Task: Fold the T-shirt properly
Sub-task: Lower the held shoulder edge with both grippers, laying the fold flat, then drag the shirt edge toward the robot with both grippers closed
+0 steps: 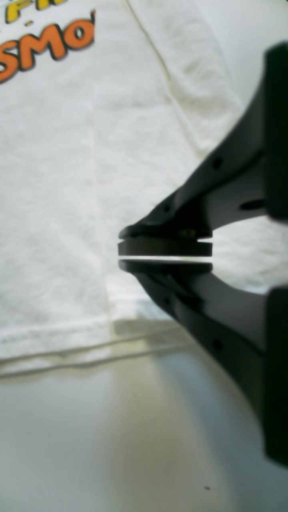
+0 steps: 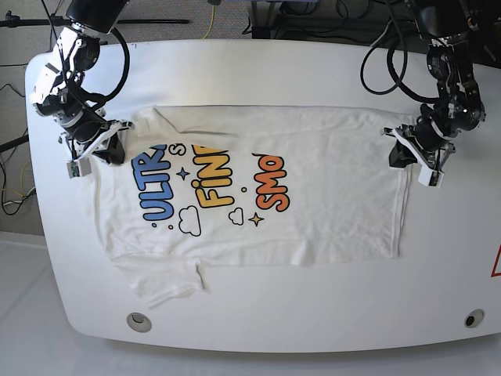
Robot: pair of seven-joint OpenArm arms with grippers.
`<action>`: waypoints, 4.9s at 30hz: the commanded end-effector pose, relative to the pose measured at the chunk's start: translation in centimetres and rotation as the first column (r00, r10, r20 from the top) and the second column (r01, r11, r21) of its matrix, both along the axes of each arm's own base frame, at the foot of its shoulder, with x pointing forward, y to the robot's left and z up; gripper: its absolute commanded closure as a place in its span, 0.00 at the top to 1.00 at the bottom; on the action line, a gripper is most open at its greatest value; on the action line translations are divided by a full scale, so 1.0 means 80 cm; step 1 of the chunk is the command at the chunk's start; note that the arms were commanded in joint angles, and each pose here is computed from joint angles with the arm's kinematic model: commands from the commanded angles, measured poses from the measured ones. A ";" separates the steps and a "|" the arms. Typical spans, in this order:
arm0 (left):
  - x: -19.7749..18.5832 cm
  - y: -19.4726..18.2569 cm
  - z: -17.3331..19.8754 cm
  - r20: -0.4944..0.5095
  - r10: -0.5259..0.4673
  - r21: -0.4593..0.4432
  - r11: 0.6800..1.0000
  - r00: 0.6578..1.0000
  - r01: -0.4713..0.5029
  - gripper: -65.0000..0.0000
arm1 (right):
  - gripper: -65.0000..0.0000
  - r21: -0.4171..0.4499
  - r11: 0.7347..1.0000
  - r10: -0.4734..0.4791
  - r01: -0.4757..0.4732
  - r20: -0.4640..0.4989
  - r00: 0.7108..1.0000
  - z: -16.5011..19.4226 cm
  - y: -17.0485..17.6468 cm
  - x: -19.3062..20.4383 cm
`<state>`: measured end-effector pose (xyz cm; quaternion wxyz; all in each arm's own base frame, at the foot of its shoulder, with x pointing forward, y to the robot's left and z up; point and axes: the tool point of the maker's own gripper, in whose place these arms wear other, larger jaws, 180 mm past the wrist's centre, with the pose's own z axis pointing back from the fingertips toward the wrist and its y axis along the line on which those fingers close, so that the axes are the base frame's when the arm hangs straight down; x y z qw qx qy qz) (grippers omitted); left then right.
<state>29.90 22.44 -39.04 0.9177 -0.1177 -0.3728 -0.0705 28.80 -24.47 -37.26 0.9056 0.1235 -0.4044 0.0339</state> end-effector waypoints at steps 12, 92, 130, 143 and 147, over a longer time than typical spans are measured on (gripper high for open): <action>0.011 0.023 -0.009 -0.005 0.037 0.063 0.997 0.999 -0.037 0.00 | 0.00 -0.064 0.996 0.068 -0.066 0.030 0.997 0.010 0.011 0.023; -0.009 0.010 0.016 0.117 -0.001 0.103 0.995 0.993 -0.011 0.50 | 0.17 -0.182 0.983 0.002 0.012 0.078 0.997 0.009 -0.029 0.013; -0.095 -0.026 -0.037 0.024 -0.020 0.052 0.998 1.000 0.019 0.30 | 0.00 -0.214 0.976 0.034 -0.052 -0.087 0.996 -0.029 -0.024 -0.092; -0.158 -0.041 -0.060 -0.052 -0.040 0.017 0.999 0.998 0.041 0.02 | 0.00 -0.179 0.984 -0.011 -0.015 -0.142 0.990 -0.060 -0.034 -0.105; -0.163 -0.044 -0.063 -0.052 -0.032 0.006 0.999 0.998 0.032 0.00 | 0.00 -0.184 0.983 -0.014 -0.014 -0.148 0.989 -0.063 -0.035 -0.105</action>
